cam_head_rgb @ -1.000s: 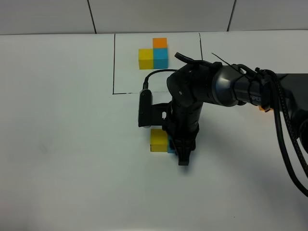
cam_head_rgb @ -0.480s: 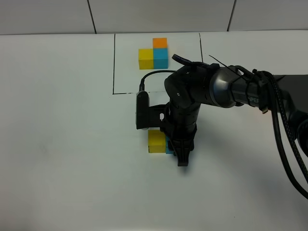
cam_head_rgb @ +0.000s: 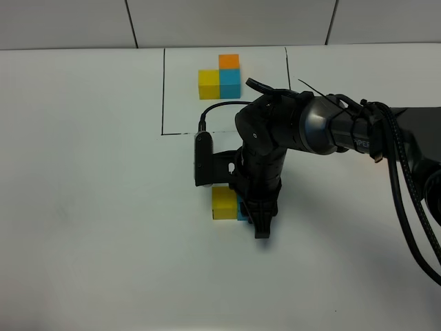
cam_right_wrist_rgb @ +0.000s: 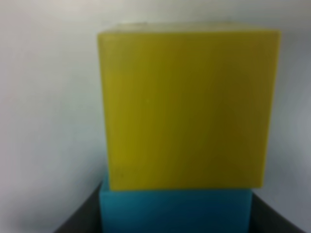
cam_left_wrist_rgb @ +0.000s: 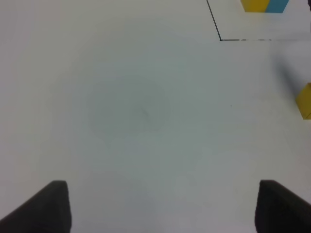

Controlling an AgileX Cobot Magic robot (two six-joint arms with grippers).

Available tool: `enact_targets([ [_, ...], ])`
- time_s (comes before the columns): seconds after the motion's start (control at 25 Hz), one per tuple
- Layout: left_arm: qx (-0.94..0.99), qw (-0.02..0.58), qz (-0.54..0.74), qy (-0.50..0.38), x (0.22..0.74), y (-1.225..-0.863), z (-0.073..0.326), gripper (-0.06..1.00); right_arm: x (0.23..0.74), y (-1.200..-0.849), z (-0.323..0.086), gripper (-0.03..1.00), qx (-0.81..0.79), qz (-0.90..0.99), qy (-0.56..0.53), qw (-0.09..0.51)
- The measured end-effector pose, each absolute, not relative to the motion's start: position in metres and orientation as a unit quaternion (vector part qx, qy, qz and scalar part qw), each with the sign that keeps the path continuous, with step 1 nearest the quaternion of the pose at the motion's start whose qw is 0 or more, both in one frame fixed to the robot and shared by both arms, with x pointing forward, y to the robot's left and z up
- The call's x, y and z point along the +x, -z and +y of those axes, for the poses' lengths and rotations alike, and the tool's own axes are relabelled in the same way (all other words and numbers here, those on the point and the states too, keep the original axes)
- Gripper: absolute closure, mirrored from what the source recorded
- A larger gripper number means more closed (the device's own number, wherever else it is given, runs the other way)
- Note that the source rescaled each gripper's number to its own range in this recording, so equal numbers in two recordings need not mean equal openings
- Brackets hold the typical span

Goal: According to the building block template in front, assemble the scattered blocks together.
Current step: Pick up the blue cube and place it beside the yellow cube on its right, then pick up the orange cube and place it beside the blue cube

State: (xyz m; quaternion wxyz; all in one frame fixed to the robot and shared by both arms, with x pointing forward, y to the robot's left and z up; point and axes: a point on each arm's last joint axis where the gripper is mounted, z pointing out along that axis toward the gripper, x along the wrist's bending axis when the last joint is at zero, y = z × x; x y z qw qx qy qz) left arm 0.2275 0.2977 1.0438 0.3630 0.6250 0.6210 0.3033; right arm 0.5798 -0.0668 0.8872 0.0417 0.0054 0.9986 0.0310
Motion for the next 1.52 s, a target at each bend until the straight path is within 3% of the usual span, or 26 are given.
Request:
enact_targets([
  [0.32,0.625,0.363,0.621,-0.303,0.228,-1.044,0.298,0.11,0.580,-0.887,-0.067,0.94,0.008,0.999,-0.033,0.041],
  [0.4,0.625,0.363,0.621,-0.303,0.228,-1.044,0.298,0.11,0.580,-0.886,-0.067,0.90,0.009,0.998,-0.034,0.042],
  [0.64,0.625,0.363,0.621,-0.303,0.228,-1.044,0.298,0.11,0.584,-0.887,-0.066,0.42,0.004,0.998,-0.039,0.057],
  [0.8,0.625,0.363,0.621,-0.303,0.228,-1.044,0.298,0.11,0.584,-0.889,-0.067,0.26,0.004,0.998,-0.039,0.058],
  [0.96,0.625,0.363,0.621,-0.303,0.228,-1.044,0.298,0.11,0.579,-0.899,-0.071,0.23,0.012,0.998,-0.031,0.046],
  [1.16,0.625,0.363,0.621,-0.303,0.228,-1.044,0.298,0.11,0.578,-0.942,-0.087,0.22,0.066,0.995,-0.039,0.060],
  [1.36,0.625,0.363,0.621,-0.303,0.228,-1.044,0.298,0.11,0.594,-0.983,-0.122,0.22,0.225,0.965,-0.084,0.109],
  [1.52,0.626,0.363,0.620,-0.304,0.228,-1.044,0.298,0.11,0.608,-0.996,-0.147,0.22,0.382,0.906,-0.125,0.135],
])
